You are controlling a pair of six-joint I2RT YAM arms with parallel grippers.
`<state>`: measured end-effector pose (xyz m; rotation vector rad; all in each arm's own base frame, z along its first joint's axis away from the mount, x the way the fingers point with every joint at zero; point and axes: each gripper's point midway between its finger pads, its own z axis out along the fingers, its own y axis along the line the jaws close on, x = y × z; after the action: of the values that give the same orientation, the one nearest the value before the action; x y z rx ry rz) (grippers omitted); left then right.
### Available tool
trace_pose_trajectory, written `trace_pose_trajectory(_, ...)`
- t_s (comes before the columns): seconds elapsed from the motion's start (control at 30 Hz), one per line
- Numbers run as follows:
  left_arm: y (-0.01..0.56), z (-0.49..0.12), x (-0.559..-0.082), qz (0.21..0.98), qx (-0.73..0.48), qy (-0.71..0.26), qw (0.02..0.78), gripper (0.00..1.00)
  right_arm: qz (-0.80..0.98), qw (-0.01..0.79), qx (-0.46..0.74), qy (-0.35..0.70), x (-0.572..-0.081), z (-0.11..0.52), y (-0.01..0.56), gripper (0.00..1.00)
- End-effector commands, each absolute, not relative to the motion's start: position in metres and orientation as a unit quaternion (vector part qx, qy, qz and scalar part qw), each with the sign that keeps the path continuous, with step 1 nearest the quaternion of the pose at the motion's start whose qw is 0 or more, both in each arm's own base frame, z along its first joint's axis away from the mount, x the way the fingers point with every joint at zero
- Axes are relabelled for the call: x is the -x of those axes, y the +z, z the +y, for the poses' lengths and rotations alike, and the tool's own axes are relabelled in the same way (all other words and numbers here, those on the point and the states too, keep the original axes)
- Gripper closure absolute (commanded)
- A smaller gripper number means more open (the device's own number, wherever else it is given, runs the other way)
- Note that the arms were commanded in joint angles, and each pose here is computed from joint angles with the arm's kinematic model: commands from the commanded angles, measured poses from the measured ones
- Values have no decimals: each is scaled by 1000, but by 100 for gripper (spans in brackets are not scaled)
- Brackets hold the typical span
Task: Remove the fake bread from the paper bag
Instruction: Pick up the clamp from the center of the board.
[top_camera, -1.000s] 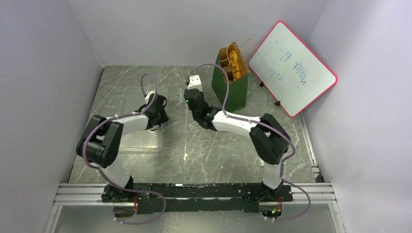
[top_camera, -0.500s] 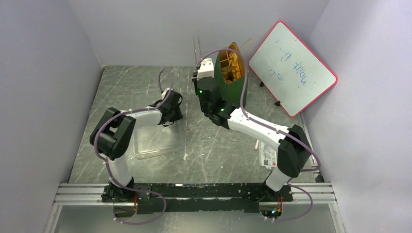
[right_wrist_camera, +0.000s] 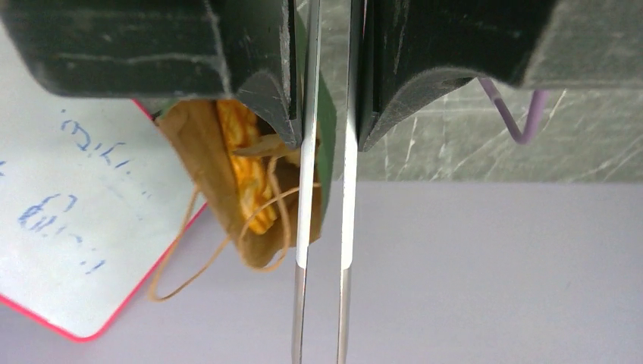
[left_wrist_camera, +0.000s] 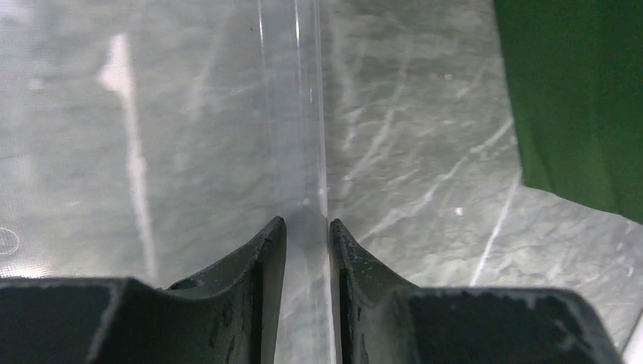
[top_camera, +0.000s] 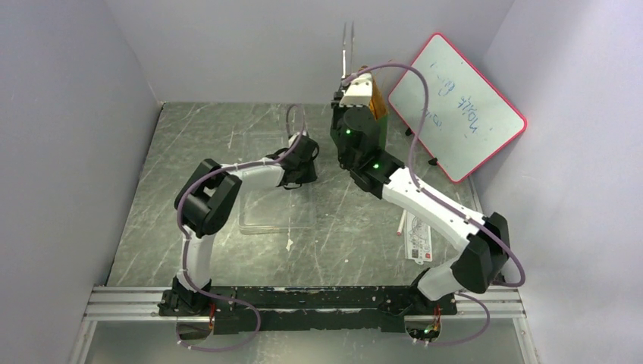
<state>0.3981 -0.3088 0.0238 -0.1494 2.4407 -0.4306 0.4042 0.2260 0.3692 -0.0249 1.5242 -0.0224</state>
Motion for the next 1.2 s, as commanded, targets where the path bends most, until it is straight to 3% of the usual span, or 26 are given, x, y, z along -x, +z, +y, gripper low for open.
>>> trace_pose_trajectory(0.0, 21, -345, -386, 936, 28, -190, 294, 69, 657, 753, -38, -19, -398, 190, 411, 85)
trace_pose_trajectory(0.5, 26, -435, -386, 918, 54, -290, 265, 69, 641, 756, -116, -64, -392, 105, 422, 86)
trace_pose_trajectory(0.8, 26, -447, -384, 913, 70, -297, 270, 66, 646, 746, -139, -87, -393, 75, 410, 86)
trace_pose_trajectory(0.87, 29, -448, -383, 911, 67, -299, 276, 60, 650, 741, -143, -92, -394, 68, 404, 86)
trace_pose_trajectory(0.93, 34, -448, -382, 908, 62, -303, 282, 43, 655, 736, -145, -92, -395, 66, 396, 86)
trace_pose_trajectory(1.0, 40, -448, -382, 906, 55, -301, 291, 5, 657, 732, -154, -99, -396, 56, 391, 86)
trace_pose_trajectory(1.03, 45, -447, -382, 906, 51, -299, 296, 0, 659, 729, -155, -101, -396, 53, 388, 86)
trace_pose_trajectory(1.17, 62, -437, -383, 903, 39, -284, 321, 1, 666, 721, -160, -105, -398, 46, 377, 86)
